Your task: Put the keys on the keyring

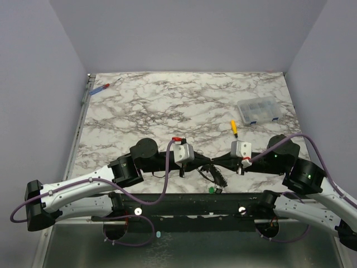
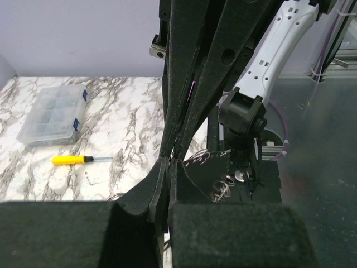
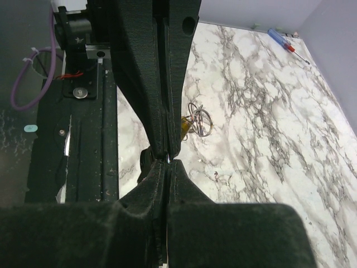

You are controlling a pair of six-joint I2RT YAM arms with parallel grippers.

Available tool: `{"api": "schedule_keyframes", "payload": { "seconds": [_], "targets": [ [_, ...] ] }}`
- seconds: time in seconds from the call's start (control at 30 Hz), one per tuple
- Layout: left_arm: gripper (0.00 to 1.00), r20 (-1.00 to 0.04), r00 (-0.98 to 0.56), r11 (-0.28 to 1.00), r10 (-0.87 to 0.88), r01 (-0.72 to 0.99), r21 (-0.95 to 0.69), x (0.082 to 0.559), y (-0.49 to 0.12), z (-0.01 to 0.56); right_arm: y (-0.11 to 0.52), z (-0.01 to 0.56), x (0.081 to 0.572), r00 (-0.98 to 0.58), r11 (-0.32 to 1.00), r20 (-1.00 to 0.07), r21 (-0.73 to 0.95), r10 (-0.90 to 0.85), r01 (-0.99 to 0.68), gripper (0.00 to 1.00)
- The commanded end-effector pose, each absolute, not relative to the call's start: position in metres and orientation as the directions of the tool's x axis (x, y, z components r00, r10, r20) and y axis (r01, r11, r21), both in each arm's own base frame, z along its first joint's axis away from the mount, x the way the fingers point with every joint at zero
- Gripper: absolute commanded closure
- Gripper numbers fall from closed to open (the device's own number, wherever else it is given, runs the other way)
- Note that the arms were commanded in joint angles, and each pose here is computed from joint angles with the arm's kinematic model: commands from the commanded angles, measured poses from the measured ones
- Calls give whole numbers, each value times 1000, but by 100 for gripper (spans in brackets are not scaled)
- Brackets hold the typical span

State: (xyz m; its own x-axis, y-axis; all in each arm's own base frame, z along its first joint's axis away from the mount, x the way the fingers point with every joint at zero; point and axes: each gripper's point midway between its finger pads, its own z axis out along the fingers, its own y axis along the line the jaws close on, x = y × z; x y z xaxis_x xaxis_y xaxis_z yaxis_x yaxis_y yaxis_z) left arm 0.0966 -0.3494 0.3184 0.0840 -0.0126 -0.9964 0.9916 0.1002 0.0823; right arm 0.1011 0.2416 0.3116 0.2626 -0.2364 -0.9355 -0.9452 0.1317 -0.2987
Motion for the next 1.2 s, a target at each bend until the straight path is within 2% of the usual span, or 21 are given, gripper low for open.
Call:
{"api": "schedule_keyframes", "payload": {
  "seconds": [0.0,0.3,0.4,0.47,0.63,1.17],
  "targets": [
    [100,-994,106,80,-30,992,103,94,-352,330,241,346,93,314,132,-940,-331,-135,-934,99],
    [99,-994,108,141,-33,985,102,103,-347,333,241,339,98,310,149,-938,-332,-157,-931,97],
    [71,-993,108,149,-37,984,102,103,-343,332,240,342,102,316,171,-935,-342,-161,-924,98],
    [57,-994,103,149,-38,984,96,102,-340,330,238,345,105,321,194,-934,-348,-157,-917,98],
    [41,-997,68,166,-41,984,61,100,-332,321,234,356,112,334,251,-933,-358,-134,-899,99],
    [39,-996,-58,202,-65,977,-70,107,-342,300,225,371,130,336,391,-938,-343,-88,-854,99]
  ]
}}
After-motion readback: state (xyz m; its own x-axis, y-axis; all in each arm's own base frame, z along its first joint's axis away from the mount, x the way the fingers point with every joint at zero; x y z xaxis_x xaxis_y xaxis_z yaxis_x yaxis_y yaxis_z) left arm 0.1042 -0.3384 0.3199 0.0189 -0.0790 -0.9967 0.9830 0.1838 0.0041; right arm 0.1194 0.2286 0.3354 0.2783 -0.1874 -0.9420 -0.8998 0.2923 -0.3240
